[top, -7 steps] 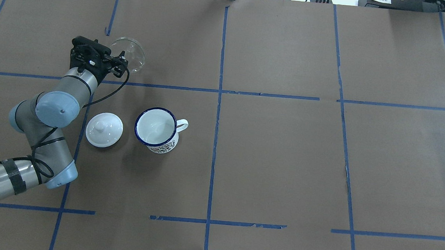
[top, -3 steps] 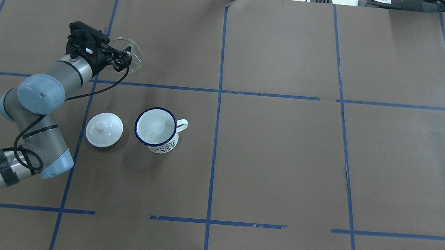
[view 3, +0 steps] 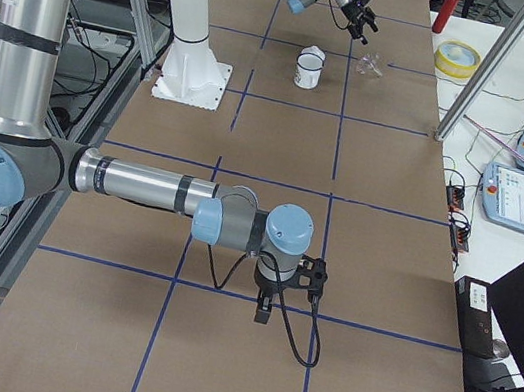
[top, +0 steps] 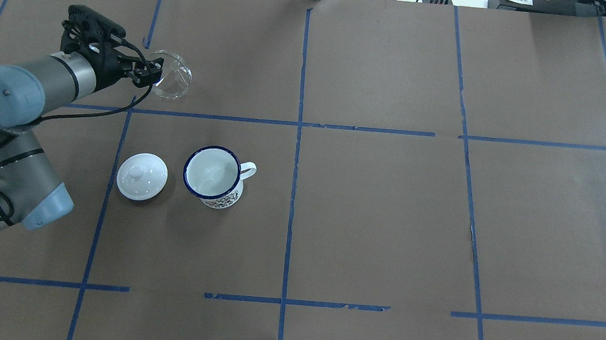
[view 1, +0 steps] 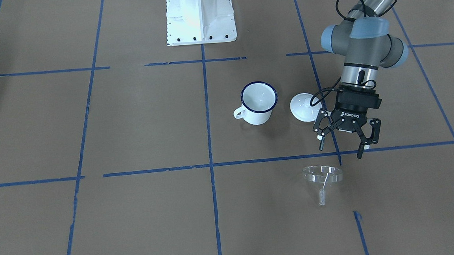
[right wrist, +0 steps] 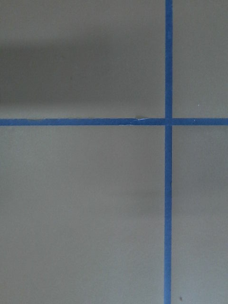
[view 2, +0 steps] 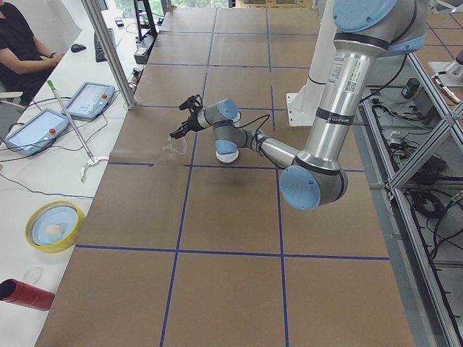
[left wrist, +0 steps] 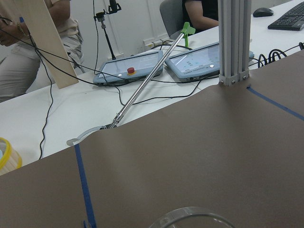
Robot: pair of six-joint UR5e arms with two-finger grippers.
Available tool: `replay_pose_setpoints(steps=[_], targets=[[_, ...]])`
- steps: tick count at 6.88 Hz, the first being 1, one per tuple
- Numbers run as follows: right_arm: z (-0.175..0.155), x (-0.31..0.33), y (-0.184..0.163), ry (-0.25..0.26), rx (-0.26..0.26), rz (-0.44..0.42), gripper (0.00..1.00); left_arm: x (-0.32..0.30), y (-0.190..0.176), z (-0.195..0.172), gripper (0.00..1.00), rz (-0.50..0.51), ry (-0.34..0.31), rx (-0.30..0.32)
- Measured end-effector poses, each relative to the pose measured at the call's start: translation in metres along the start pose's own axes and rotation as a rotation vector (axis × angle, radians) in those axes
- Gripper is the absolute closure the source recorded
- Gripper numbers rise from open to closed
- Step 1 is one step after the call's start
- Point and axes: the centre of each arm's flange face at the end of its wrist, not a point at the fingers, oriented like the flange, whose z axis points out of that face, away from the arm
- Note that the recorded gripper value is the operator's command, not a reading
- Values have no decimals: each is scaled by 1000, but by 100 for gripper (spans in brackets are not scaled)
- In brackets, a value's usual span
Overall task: Remove funnel from cup
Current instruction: 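Lower the funnel onto the table farther from the robot and release, then move the left gripper to the white lid and grasp its knob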
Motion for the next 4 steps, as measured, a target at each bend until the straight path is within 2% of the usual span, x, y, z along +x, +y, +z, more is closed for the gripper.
replay_pose_setpoints(steps=[2,4], targets=[[0,0,0,0,0,0,0,-11,-18,-18,0,-73,67,-215],[0,0,0,0,0,0,0,-11,-8,-26,0,-171,68,-449]])
